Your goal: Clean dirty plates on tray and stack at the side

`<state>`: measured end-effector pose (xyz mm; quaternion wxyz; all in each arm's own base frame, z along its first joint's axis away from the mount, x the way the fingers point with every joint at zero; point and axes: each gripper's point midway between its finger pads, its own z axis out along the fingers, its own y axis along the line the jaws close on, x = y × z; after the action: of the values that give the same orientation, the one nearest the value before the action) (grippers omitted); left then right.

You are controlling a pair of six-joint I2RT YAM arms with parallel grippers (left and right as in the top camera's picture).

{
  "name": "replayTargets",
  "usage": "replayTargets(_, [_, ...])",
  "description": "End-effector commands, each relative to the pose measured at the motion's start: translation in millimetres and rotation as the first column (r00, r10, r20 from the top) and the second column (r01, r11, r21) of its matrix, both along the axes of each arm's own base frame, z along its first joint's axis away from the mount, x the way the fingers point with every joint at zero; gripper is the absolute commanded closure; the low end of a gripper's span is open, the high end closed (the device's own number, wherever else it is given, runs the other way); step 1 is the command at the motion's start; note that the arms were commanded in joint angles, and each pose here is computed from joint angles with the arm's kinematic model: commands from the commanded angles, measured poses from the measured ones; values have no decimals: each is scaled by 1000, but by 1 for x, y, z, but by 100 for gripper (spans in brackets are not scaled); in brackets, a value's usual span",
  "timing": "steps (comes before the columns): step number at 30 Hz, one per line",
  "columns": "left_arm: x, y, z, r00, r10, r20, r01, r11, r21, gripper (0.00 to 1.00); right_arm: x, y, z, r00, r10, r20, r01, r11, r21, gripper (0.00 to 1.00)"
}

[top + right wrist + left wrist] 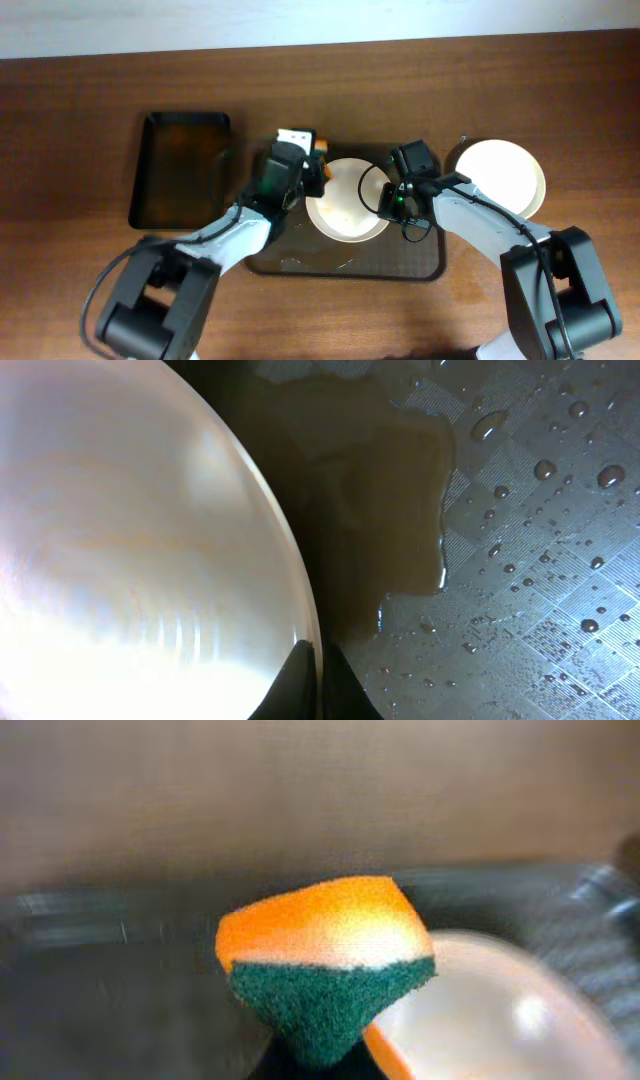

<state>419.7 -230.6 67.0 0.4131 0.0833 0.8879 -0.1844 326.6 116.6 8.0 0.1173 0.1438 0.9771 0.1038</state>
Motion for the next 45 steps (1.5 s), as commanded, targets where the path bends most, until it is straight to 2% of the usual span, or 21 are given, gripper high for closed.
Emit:
replayTargets(1, [3,-5,85,986,-8,169,28,993,-113,100,-7,-4,-7,1000,-9,-24,8,1000,-19,96])
replayTargets(3, [-11,-15,94,985,-83,149,105,984,-146,100,-6,-4,-7,1000,-9,-22,8,1000,-18,96])
replayTargets(4, [-21,-21,86,989,-118,92,133,977,-170,100,-6,-4,-7,1000,-9,-21,8,1000,-18,96])
replayTargets(6, [-42,-14,46,989,-117,-93,104,986,-134,100,-6,-4,-7,1000,-9,-19,8,1000,-17,96])
replayTargets(10, [-68,-20,-17,948,-116,-295,97,992,-78,100,-6,-4,-7,1000,-9,-19,8,1000,-17,96])
replayTargets(15, [-86,-51,-57,914,-206,-349,184,978,-96,100,-5,-4,-7,1000,-8,-18,8,1000,-18,96])
replayTargets(17, [-85,-49,-64,917,-189,-352,174,982,-73,100,-6,-4,-7,1000,-8,-19,8,1000,-18,96])
replayTargets(20, [-64,-4,-76,962,1,-275,50,982,179,100,-6,-4,-7,1000,-8,-19,8,1000,-18,96])
replayTargets(22, [-48,36,-73,979,134,-153,-64,919,390,100,-6,-4,-7,1000,-8,-19,8,1000,-18,96])
replayTargets(24, [-36,53,-63,983,174,-56,-126,867,482,100,-5,-4,-7,1000,-8,-18,8,1000,-17,96])
replayTargets(26, [-20,52,-48,992,119,39,-122,839,530,100,-5,-4,-7,1000,-8,-18,8,1000,-17,96])
replayTargets(29, [5,51,-15,967,136,214,-230,828,511,100,-5,-4,-7,1000,-8,-18,8,1000,-17,96])
replayTargets(32, [25,45,42,897,210,388,-358,861,360,100,-5,-4,-7,1000,-8,-18,8,1000,-18,96])
replayTargets(35, [21,48,102,851,261,456,-397,887,234,100,-6,-4,-7,1000,1,-19,-1,1000,-19,96])
replayTargets(36, [15,52,110,855,278,439,-400,891,214,100,-7,-4,-6,1000,4,-22,-4,1000,-18,96])
replayTargets(37, [3,52,108,886,274,375,-368,906,208,100,-7,-4,-2,1000,21,-16,-21,1000,-22,96])
replayTargets(38, [-13,48,90,940,217,263,-282,928,244,100,-4,-3,8,999,44,7,-44,999,-23,96])
replayTargets(39, [-39,43,59,986,138,92,-159,943,291,100,-5,-3,17,999,46,19,-46,999,-21,96])
replayTargets(40, [-58,46,38,993,119,-25,-106,943,316,100,-6,-4,26,998,46,31,-46,999,-18,96])
replayTargets(42, [-90,65,4,955,221,-200,-141,926,351,100,-9,-4,48,995,73,70,-71,997,-18,96])
replayTargets(45, [-109,78,-23,900,334,-280,-237,914,328,100,-12,-10,106,964,201,173,-181,976,-124,96])
